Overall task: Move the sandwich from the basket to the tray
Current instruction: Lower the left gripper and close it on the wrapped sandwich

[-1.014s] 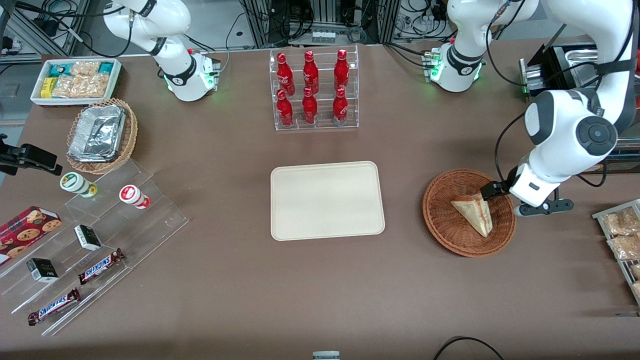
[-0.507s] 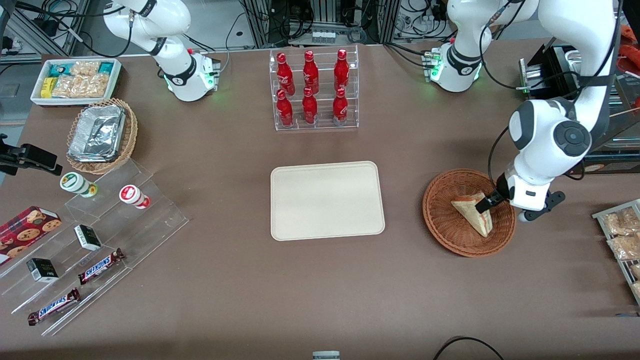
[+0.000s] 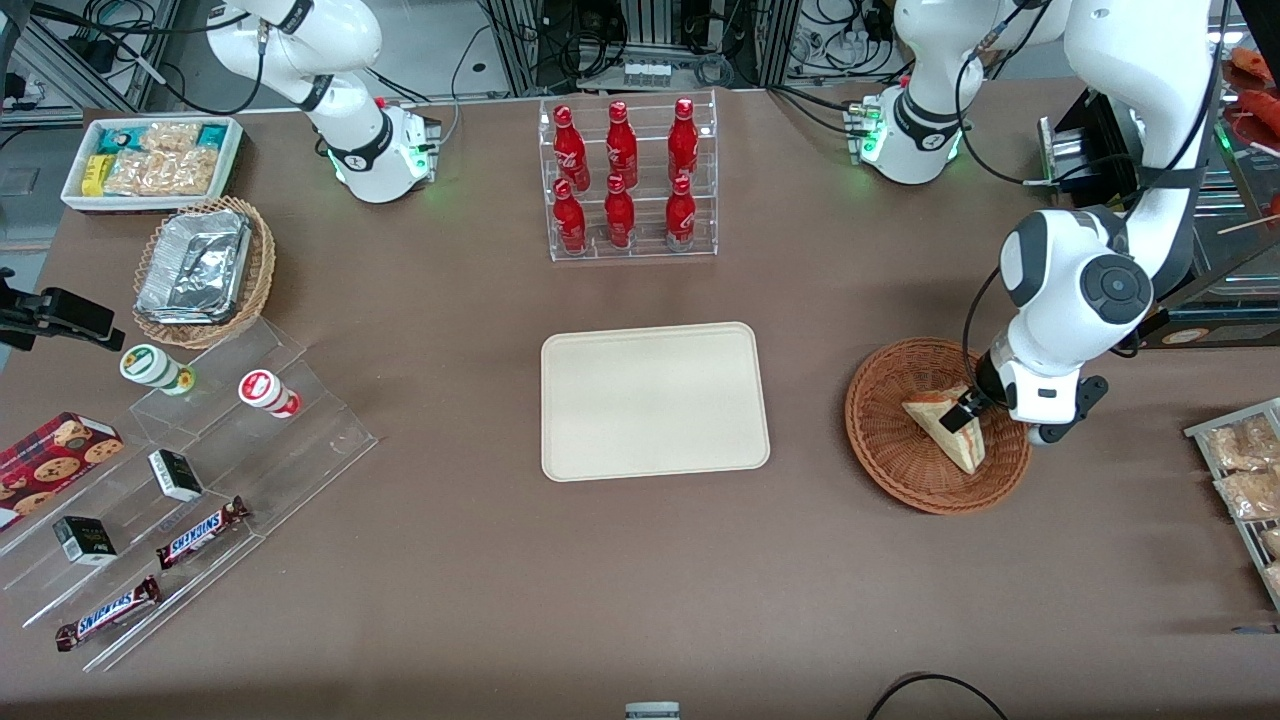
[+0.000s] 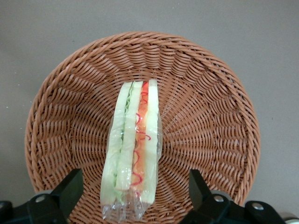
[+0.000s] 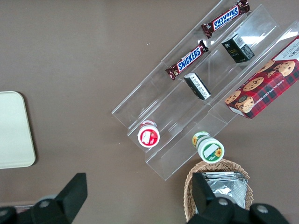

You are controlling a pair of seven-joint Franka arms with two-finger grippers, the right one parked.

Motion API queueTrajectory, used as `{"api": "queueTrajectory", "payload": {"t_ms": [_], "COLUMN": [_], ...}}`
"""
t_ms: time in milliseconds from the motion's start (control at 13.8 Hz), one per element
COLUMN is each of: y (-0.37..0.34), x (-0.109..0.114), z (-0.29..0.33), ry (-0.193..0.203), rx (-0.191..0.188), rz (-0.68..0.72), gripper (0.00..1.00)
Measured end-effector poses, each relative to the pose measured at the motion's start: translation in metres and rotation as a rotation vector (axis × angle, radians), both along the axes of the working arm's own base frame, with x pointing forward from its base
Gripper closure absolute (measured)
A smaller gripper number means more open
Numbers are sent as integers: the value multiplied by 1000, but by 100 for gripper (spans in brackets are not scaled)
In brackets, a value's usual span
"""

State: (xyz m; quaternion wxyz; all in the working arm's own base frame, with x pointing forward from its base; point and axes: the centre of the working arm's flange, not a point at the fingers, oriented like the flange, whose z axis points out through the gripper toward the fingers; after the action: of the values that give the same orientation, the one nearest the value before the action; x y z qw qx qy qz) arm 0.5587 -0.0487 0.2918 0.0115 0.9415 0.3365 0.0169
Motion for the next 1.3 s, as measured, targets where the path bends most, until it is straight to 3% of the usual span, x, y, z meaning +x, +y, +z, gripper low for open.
{"api": "queueTrajectory", "payload": {"t_ms": [580,1014,1304], "y": [0,0,-2], "x": [-2,-3,4], "z": [-37,-37,-23], "ry": [51,58,90], "rx": [2,2,5], "rz": [26,27,15], "gripper": [0,62,74]}}
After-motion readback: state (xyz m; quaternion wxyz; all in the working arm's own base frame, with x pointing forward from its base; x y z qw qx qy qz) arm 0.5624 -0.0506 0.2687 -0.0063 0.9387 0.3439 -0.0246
